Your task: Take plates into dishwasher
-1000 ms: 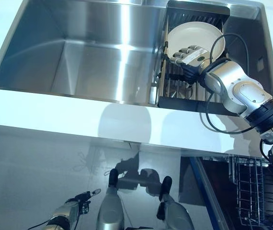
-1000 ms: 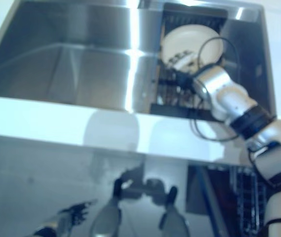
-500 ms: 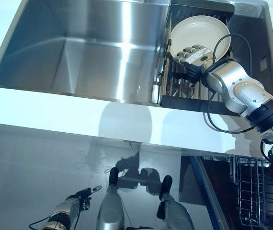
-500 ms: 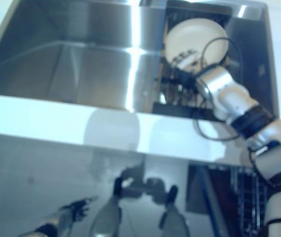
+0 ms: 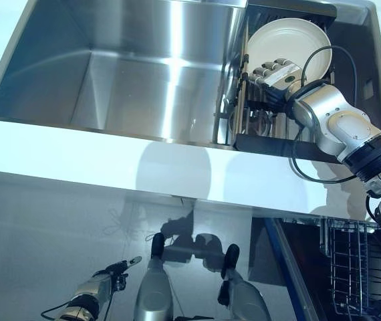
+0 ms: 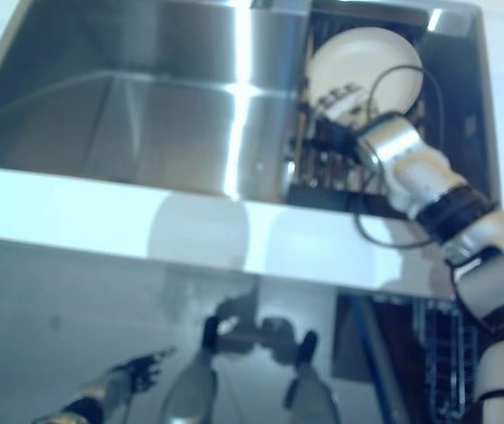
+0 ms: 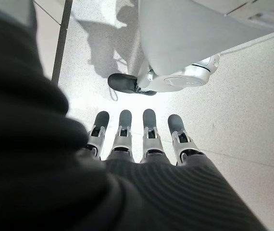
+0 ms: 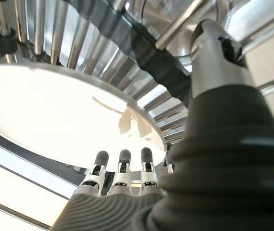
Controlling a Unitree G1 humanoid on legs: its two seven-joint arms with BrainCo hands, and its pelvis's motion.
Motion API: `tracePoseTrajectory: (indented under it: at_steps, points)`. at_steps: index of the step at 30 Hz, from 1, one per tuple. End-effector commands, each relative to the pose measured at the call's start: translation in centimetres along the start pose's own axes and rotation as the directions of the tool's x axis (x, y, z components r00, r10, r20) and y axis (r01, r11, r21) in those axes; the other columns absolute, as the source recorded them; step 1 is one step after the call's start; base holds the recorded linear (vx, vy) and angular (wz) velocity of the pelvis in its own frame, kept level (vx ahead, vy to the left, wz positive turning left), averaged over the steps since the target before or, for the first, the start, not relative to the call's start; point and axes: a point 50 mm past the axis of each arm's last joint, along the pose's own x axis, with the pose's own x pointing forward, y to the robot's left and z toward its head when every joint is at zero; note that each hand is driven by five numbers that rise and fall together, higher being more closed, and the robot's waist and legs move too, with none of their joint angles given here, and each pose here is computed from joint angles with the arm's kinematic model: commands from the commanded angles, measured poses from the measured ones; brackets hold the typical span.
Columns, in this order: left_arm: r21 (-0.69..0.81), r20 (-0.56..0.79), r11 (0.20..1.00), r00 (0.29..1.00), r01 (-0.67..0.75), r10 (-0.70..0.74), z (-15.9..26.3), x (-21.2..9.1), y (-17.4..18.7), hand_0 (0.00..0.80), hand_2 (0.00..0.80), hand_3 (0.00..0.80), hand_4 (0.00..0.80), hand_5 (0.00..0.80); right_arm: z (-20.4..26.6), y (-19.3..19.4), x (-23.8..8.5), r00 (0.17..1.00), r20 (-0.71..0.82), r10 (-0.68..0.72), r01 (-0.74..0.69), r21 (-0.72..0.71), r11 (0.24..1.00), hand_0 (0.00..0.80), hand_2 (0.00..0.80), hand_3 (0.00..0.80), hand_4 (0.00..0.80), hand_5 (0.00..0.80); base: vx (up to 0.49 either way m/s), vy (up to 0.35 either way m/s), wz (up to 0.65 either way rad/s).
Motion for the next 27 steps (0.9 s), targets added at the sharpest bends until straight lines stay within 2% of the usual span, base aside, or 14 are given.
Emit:
tracePoseTrajectory:
  at_steps: [1, 7, 8, 9, 10, 27]
  points:
    - [0.022, -0.025, 1.0, 1.0, -0.018, 0.018, -0.1, -0.1, 0.8, 0.0, 0.0, 0.0, 0.0, 0.0, -5.5, -5.2, -0.9, 0.97, -0.204, -0.134, 0.118, -0.089, 0.989, 0.0, 0.0, 0.0, 0.0, 0.0, 0.0, 0.0, 0.0]
    - [0.024, -0.027, 1.0, 0.999, -0.018, 0.019, -0.2, -0.1, 0.8, 0.0, 0.0, 0.0, 0.0, 0.0, -5.8, -5.3, -1.0, 0.97, -0.213, -0.121, 0.087, -0.161, 0.983, 0.0, 0.0, 0.0, 0.0, 0.0, 0.006, 0.0, 0.0]
    - [0.024, -0.027, 1.0, 0.999, -0.019, 0.02, -0.2, -0.1, 0.8, 0.0, 0.0, 0.0, 0.0, 0.0, -5.9, -5.3, -1.0, 0.969, -0.218, -0.118, 0.081, -0.172, 0.982, 0.455, 0.455, 0.455, 0.455, 0.455, 0.0, 0.0, 0.0]
    - [0.024, -0.028, 1.0, 0.999, -0.019, 0.02, -0.2, -0.1, 0.8, 0.0, 0.0, 0.0, 0.0, 0.0, -6.0, -5.4, -1.0, 0.968, -0.22, -0.12, 0.081, -0.178, 0.981, 0.59, 0.59, 0.59, 0.59, 0.59, 0.0, 0.0, 0.0]
    - [0.023, -0.029, 1.0, 0.999, -0.019, 0.02, -0.2, -0.1, 0.8, 0.0, 0.0, 0.0, 0.0, 0.0, -6.0, -5.4, -1.1, 0.967, -0.223, -0.122, 0.081, -0.187, 0.979, 0.8, 0.8, 0.8, 0.8, 0.8, 0.0, 0.0, 0.0]
    - [0.009, -0.03, 1.0, 0.999, -0.021, 0.021, 0.0, -0.1, 0.9, 0.0, 0.0, 0.0, 0.0, 0.0, -7.3, -5.6, -1.3, 0.943, -0.3, -0.147, 0.053, -0.298, 0.953, 0.8, 0.8, 0.8, 0.8, 0.8, 0.002, 0.0, 0.0]
